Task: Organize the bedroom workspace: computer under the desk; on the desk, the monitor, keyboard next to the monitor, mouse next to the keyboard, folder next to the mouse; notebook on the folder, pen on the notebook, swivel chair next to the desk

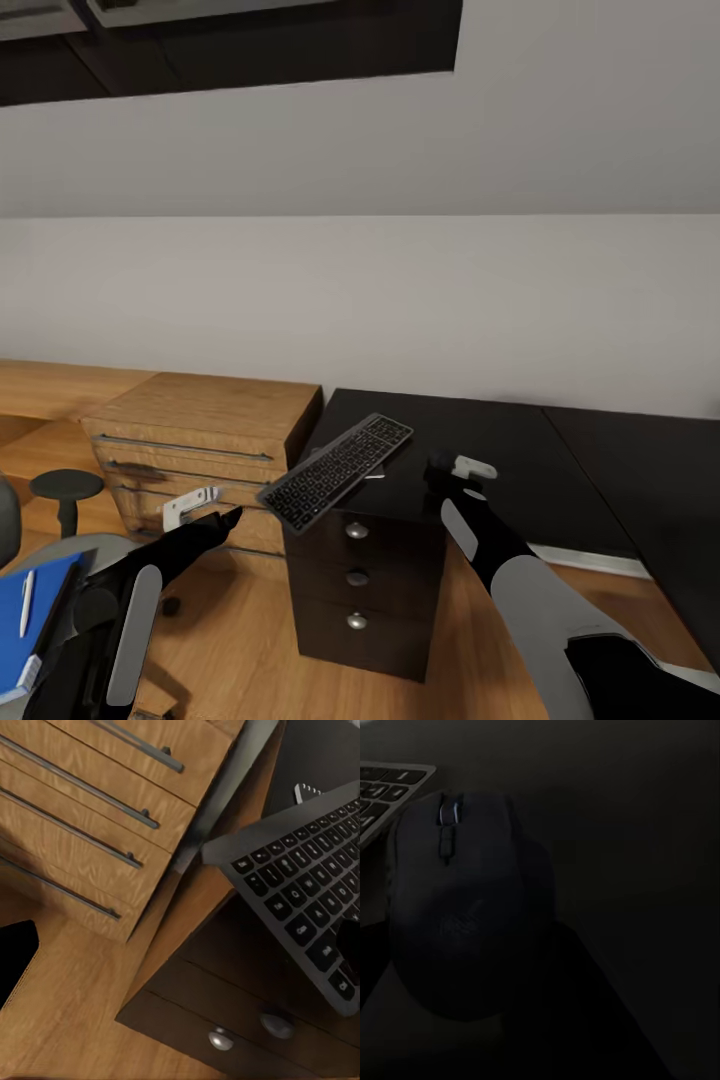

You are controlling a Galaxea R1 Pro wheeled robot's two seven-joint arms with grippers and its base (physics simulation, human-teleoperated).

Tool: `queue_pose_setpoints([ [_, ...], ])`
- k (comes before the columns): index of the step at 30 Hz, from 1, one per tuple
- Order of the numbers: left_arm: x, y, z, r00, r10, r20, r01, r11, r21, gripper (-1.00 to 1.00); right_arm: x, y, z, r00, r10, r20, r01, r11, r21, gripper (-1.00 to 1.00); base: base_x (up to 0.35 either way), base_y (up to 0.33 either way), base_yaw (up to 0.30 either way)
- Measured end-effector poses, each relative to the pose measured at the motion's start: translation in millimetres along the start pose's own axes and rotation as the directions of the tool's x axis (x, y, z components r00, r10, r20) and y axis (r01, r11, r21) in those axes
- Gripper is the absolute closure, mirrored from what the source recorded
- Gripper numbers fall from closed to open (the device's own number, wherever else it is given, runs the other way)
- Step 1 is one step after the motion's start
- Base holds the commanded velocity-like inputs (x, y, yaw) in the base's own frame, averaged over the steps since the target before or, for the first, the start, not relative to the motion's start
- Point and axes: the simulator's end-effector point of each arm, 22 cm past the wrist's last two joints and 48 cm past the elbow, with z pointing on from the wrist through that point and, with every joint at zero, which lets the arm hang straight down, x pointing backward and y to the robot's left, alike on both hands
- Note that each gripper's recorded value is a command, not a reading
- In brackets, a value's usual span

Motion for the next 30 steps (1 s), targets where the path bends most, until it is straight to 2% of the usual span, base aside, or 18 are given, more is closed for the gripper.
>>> queue_pose_setpoints([
  [7,2,0,1.6,1.000,-0.001,-0.005,0.001,1.000,-0.001,-1.00,6,-1,1.8,1.000,-0.002,-0.011,0.002,1.000,0.002,1.00,0.000,0.000,0.178],
  [30,3,0,1.9,1.000,0.000,-0.006,0.000,1.000,0.000,-1.00,14,-7,3.2,1.000,-0.009,-0.030,0.009,1.000,0.009,1.00,0.006,0.000,0.005],
])
